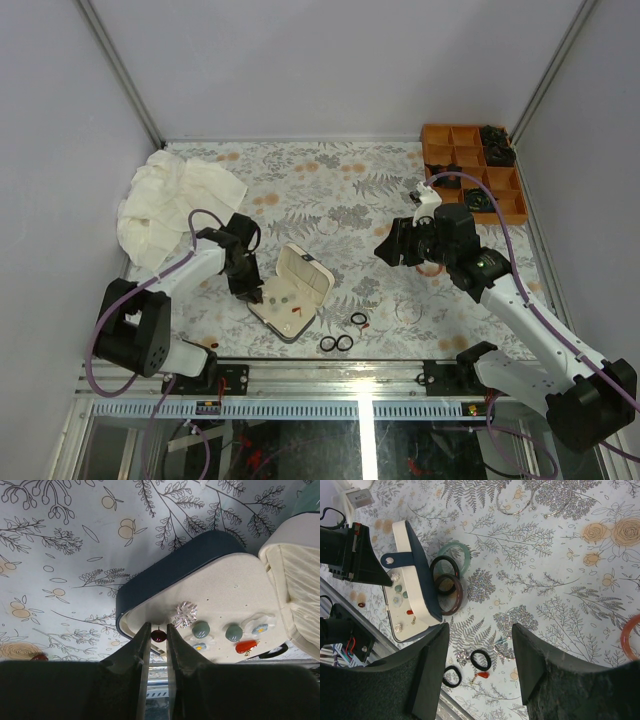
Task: Organize the mixed jewelry
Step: Place the jewelry in the jewelry box.
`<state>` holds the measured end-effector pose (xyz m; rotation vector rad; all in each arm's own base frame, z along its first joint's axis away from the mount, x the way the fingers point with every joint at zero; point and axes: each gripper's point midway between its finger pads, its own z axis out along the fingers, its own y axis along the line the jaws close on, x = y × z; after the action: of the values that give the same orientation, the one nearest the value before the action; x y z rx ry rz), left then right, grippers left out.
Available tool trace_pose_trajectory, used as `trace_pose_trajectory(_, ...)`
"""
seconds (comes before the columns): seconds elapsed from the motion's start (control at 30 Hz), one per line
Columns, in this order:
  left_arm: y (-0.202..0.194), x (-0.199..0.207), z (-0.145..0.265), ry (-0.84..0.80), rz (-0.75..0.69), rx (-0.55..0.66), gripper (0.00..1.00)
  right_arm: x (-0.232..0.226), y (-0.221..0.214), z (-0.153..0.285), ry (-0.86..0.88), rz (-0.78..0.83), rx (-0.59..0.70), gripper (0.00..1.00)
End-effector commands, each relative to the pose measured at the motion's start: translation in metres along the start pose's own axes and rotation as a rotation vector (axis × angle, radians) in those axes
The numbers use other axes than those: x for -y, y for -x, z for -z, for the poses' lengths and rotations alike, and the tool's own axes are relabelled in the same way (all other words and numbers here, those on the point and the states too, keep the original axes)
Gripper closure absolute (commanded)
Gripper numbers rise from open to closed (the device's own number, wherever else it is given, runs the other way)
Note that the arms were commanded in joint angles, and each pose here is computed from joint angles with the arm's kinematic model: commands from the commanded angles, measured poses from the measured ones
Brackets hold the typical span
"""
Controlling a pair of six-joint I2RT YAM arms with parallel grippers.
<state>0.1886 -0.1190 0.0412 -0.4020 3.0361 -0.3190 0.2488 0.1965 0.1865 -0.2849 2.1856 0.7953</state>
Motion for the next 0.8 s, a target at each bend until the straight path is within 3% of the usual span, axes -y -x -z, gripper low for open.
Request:
trace_pose_trajectory(0.0, 0.000, -0.002, -0.002, 0.020, 0.001, -0.008, 0.99, -0.009, 0.011, 0.002, 0.035, 0.036, 0.045, 0.40)
trace_pose_trajectory(0.43, -0.003, 0.001, 0.003, -0.002, 0.004, 0.001, 0.72, -0.009, 0.011, 0.002, 0.036, 0.037, 0.048, 0.38)
trace_pose_trajectory(0.77, -0.001, 0.007, 0.016, -0.051, -0.010, 0.046, 0.67, -0.015, 0.011, -0.003, 0.068, 0.023, 0.029, 0.37)
